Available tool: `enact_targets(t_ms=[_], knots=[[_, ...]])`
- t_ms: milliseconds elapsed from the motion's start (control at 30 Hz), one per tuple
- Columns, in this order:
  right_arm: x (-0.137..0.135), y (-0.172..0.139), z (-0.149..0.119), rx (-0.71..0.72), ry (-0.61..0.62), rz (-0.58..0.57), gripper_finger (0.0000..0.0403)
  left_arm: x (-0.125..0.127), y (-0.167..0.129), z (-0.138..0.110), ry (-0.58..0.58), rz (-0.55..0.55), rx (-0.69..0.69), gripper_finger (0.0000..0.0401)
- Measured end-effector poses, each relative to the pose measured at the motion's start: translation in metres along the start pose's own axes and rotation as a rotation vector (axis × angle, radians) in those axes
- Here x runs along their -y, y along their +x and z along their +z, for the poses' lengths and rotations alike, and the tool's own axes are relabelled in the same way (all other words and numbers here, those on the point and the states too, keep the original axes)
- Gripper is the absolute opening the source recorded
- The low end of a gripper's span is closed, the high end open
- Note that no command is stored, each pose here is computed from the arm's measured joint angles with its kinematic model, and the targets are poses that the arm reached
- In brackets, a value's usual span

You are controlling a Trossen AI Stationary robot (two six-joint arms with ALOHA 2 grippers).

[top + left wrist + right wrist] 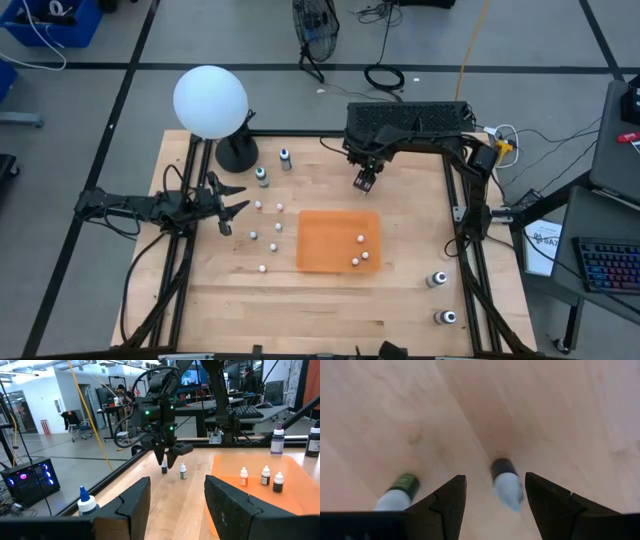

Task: Pick & Place food coloring
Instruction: Put the small purple food coloring bottle into the container

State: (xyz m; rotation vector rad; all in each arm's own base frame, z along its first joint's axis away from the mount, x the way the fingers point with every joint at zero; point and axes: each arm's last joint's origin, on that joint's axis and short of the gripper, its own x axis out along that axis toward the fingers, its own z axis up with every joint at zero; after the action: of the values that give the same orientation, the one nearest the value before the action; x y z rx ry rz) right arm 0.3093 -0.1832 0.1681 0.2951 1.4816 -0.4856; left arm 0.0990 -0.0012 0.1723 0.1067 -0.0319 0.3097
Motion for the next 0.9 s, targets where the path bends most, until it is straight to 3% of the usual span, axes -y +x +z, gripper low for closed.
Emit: enact_targets(t_ms=[300,433,700,900], knots=[[0.0,0.0,-0.001,-0.007,-0.003,0.0,0.018,0.0,0.0,0.0,0.0,0.0,0.0,0.0186],[0.001,0.0,-0.001,-0.01,0.0,0.0,0.0147,0.0,0.0,0.0,0.0,0.0,0.0,0.0186],[0.004,0.0,-0.002,-0.016,-0.03,0.0,0.0039,0.0,0.0,0.0,0.0,0.0,0.0,0.0187],[-0.004,-0.011,-0.004,0.003,-0.079,-0.001,0.0039,0.0,0.0,0.0,0.0,0.0,0.0,0.0186]])
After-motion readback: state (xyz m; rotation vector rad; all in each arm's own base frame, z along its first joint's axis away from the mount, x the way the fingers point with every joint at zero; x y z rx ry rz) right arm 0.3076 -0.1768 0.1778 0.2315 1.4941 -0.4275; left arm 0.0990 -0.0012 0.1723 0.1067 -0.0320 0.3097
